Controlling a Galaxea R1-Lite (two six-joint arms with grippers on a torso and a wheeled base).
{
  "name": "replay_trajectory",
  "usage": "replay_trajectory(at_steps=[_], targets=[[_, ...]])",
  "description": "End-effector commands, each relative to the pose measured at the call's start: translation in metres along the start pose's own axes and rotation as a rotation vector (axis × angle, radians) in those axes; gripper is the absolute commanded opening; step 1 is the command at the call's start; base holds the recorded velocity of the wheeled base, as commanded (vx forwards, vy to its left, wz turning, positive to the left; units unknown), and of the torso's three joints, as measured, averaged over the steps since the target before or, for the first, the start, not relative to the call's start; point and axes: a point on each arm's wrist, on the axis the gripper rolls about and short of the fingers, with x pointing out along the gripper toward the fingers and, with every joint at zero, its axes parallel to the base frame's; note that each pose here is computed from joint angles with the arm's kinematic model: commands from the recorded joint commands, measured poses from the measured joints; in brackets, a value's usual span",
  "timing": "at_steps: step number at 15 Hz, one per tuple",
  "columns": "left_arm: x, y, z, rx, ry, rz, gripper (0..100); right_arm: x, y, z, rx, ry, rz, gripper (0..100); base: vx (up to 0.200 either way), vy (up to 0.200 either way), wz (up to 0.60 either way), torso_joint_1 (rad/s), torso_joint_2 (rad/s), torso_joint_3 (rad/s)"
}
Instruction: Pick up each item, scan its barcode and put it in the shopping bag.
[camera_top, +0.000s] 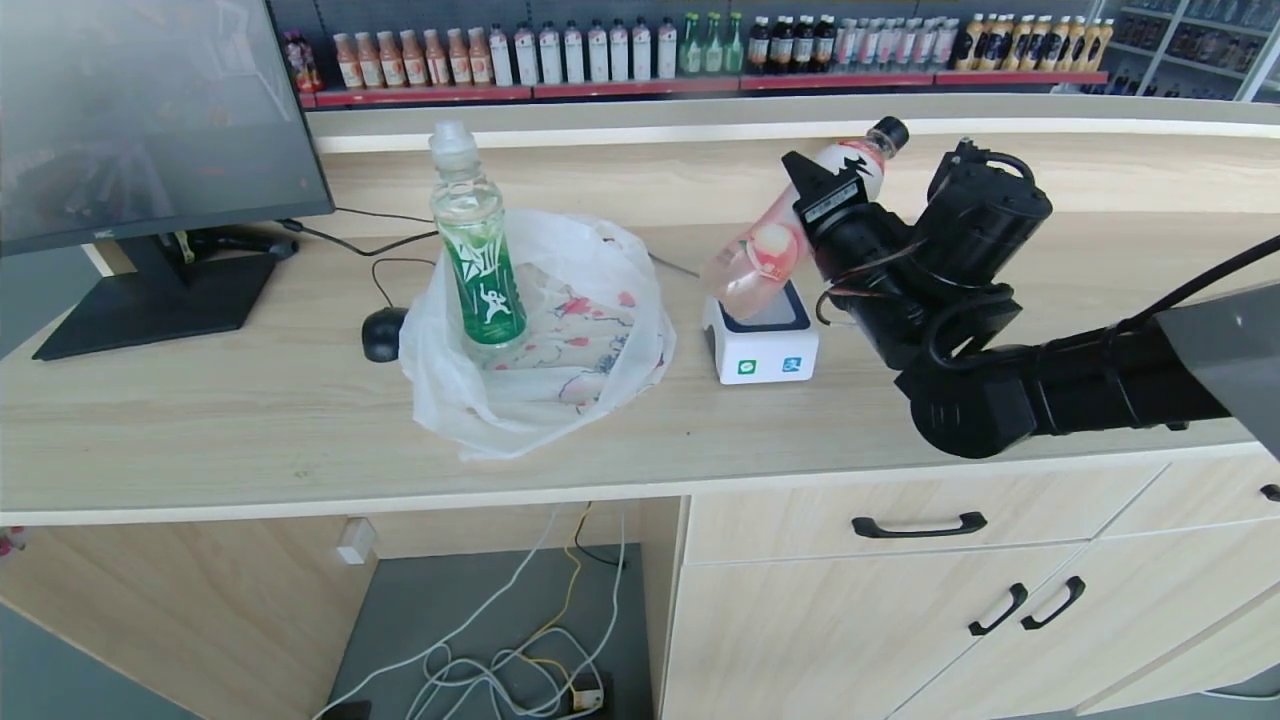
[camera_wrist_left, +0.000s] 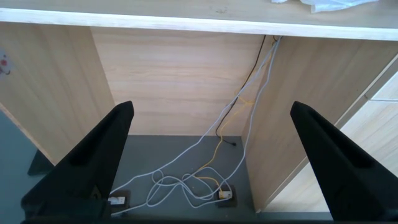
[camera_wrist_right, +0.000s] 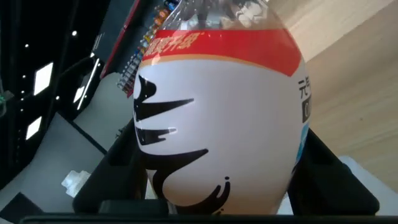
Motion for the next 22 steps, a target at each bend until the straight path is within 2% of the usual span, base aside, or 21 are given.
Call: replay_trajectory(at_steps=[1,3,9,18,22], targets=[[0.000,0.000,0.000,-0.001,-0.001,0.000,100,0.009,-0.004,0.000,0.049,-0.036,-0.021,0,0.000,0.000,0.00,0.000,0.00,0.000],[0.000,0.000,0.000,-0.001,-0.001,0.000,100,0.012,-0.008,-0.003,0.071,-0.035,-0.026,0,0.000,0.000,0.00,0.000,0.00,0.000],[0.000,0.000,0.000,-0.001,-0.001,0.000,100,0.010,-0.011,-0.012,0.266,-0.035,-0.047,0,0.000,0.000,0.00,0.000,0.00,0.000],[0.000,0.000,0.000,0.001,-0.001,0.000,100,0.009,-0.019,-0.015,0.333,-0.053,-0.086,0,0.000,0.000,0.00,0.000,0.00,0.000],[0.000,0.000,0.000,-0.001,-0.001,0.000,100,0.009,-0.032,-0.005,0.341,-0.089,-0.117,0,0.000,0.000,0.00,0.000,0.00,0.000]])
